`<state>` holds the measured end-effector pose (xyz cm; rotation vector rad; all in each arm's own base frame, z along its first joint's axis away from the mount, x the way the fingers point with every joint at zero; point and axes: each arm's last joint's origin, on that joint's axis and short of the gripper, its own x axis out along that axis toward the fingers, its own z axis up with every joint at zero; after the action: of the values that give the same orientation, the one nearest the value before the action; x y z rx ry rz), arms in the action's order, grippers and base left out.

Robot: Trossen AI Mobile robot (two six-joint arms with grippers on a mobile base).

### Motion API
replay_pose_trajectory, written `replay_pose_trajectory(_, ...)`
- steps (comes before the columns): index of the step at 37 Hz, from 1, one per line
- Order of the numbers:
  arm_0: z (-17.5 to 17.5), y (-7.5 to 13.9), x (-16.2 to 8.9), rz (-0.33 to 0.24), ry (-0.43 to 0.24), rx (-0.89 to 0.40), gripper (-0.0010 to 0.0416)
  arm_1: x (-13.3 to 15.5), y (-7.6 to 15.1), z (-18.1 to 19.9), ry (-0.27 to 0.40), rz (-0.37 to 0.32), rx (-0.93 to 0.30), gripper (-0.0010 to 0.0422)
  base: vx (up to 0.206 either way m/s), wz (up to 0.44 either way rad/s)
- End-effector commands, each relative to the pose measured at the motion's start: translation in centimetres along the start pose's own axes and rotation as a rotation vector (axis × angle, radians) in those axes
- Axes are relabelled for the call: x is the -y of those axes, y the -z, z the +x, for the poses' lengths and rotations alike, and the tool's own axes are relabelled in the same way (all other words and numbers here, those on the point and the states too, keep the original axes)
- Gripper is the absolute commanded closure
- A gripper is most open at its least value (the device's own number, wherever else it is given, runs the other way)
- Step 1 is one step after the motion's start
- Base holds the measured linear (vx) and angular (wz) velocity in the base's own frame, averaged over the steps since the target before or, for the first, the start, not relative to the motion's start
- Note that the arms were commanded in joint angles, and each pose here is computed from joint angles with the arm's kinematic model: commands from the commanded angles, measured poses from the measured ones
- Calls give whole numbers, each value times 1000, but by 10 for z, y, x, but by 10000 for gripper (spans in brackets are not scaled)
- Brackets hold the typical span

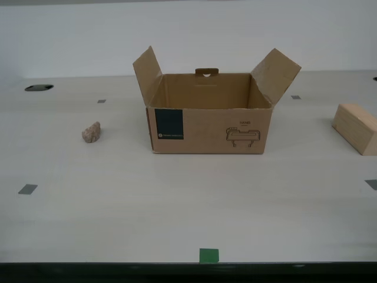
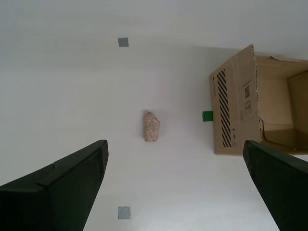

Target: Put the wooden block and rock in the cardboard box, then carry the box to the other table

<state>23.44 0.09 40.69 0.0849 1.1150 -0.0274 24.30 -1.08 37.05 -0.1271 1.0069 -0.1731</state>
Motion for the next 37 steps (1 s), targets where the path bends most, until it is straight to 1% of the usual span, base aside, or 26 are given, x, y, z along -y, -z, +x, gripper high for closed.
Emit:
replay_pose_trajectory(1, 4, -3, 0, -2, 0, -12, 7, -2, -2, 10, -2, -6, -38, 28, 0, 0)
replay_pose_trajectory(9, 12, -6, 0, -19, 2, -37, 7, -3, -9, 41, 2, -9, -129, 28, 0, 0)
replay_pose_trajectory(14, 13, -7, 0, -78, 1, -40, 7, -2, -11, 56, 5, -7, -174, 28, 0, 0)
replay_pose_trajectory(16, 13, -7, 0, -90, 1, -40, 7, -1, -12, 61, 6, -7, -189, 28, 0, 0)
replay_pose_trajectory(20, 13, -7, 0, -89, 1, -41, 7, -1, -12, 67, 7, -6, -206, 27, 0, 0)
replay_pose_trajectory(26, 14, -6, 1, -83, 3, -47, 7, 0, -14, 67, 9, -2, -188, 28, 0, 0)
replay_pose_trajectory(31, 22, -8, 4, -73, 8, -70, 7, 0, -14, 67, 10, 0, -188, 28, 0, 0)
replay_pose_trajectory(37, 39, -5, 4, -71, 10, -121, 7, 0, -13, 67, 9, 0, -191, 28, 0, 0)
